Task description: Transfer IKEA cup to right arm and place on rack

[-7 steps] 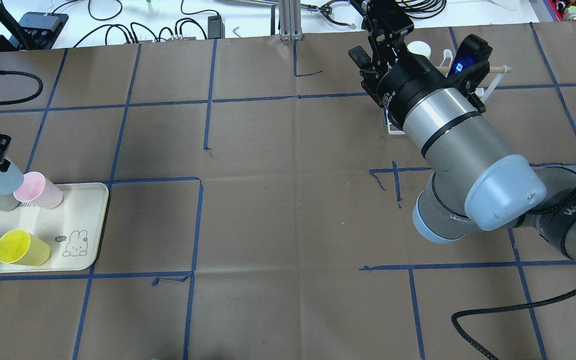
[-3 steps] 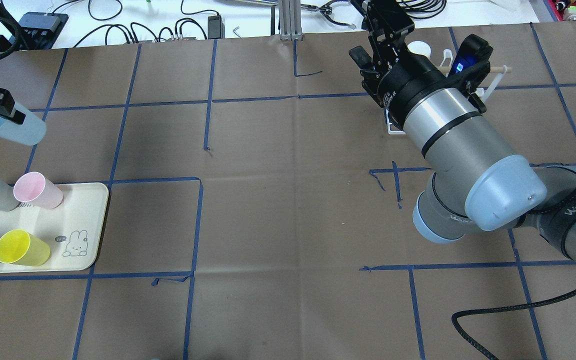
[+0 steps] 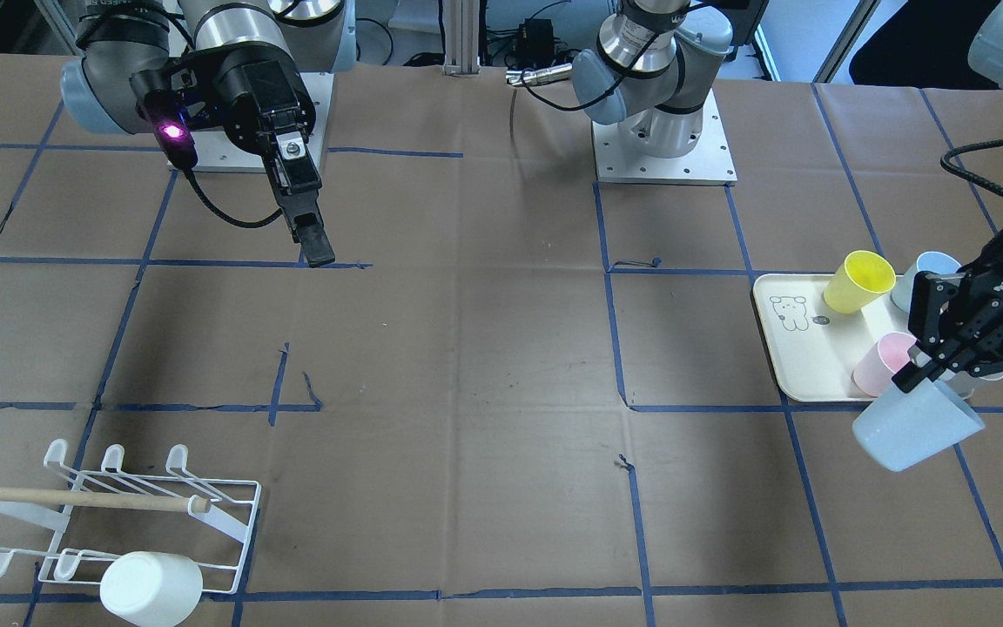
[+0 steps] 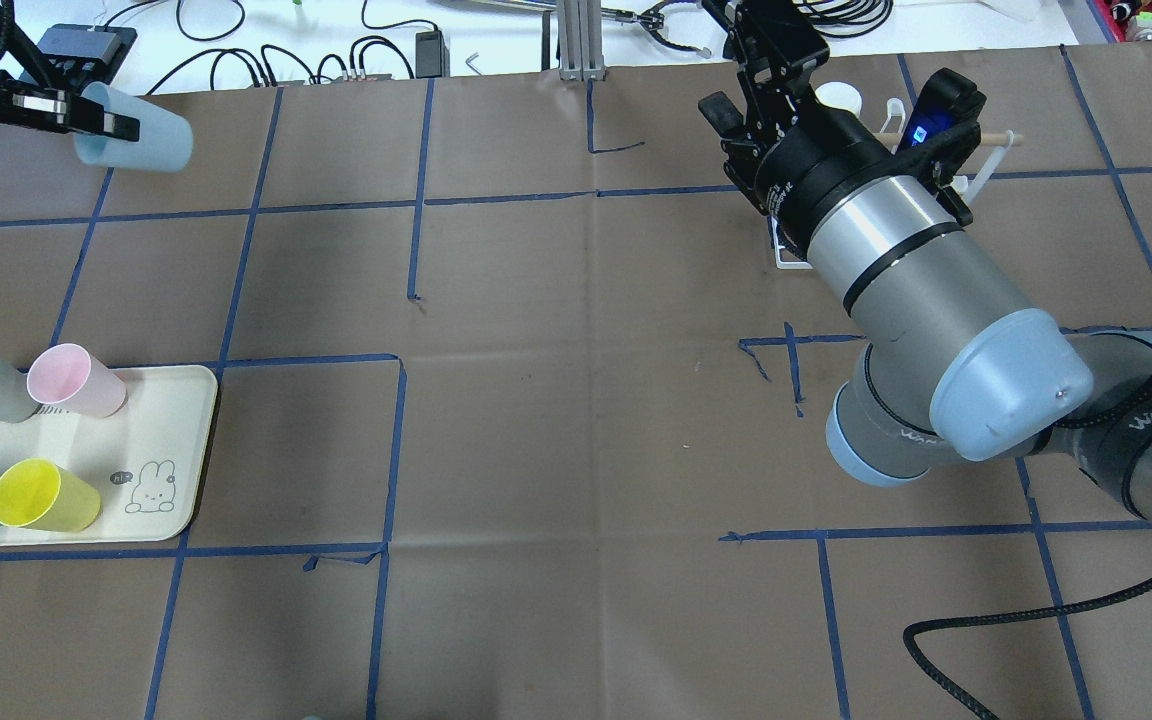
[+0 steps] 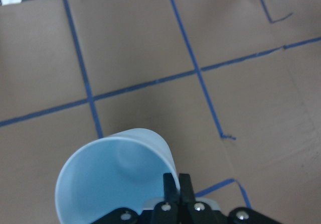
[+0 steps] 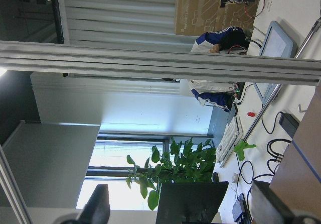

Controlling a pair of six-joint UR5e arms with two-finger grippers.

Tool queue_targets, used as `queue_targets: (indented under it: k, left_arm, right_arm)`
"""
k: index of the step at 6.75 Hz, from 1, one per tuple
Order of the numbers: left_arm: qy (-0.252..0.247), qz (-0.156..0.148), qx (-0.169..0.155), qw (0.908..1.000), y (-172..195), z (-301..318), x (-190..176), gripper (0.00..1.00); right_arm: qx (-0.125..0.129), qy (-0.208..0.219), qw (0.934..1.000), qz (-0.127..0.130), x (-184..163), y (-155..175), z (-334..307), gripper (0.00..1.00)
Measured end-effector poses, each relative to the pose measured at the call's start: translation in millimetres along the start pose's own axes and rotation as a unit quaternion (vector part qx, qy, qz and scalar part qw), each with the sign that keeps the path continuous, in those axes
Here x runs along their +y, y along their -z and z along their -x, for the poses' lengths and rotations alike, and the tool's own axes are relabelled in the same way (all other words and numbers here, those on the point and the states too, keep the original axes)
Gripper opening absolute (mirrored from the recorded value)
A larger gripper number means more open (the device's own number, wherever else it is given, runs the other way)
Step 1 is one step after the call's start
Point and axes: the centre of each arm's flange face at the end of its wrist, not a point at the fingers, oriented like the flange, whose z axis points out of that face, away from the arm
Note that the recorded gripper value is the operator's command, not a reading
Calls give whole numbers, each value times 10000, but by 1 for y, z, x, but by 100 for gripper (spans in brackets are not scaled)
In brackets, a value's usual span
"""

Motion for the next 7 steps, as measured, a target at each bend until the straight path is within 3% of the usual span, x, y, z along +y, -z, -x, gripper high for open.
queue_targets:
  k: [2, 3, 5, 7]
  left_arm:
    - [-821, -653, 341, 9939, -42, -28, -28, 0]
    - [-1343, -920, 434, 9857, -71, -47, -41, 0]
    - [-2181, -1406, 665, 9634, -123, -85, -54, 0]
    - [-2667, -1893, 1047, 9392, -167, -117, -31, 0]
  right_arm:
    - [15, -6, 10000, -1, 0, -1, -1, 100]
    - [25, -9, 10000, 0, 0, -1, -2, 100]
    - [31, -11, 10000, 0, 0, -1, -3, 100]
    - [31, -12, 10000, 0, -1, -1, -2, 100]
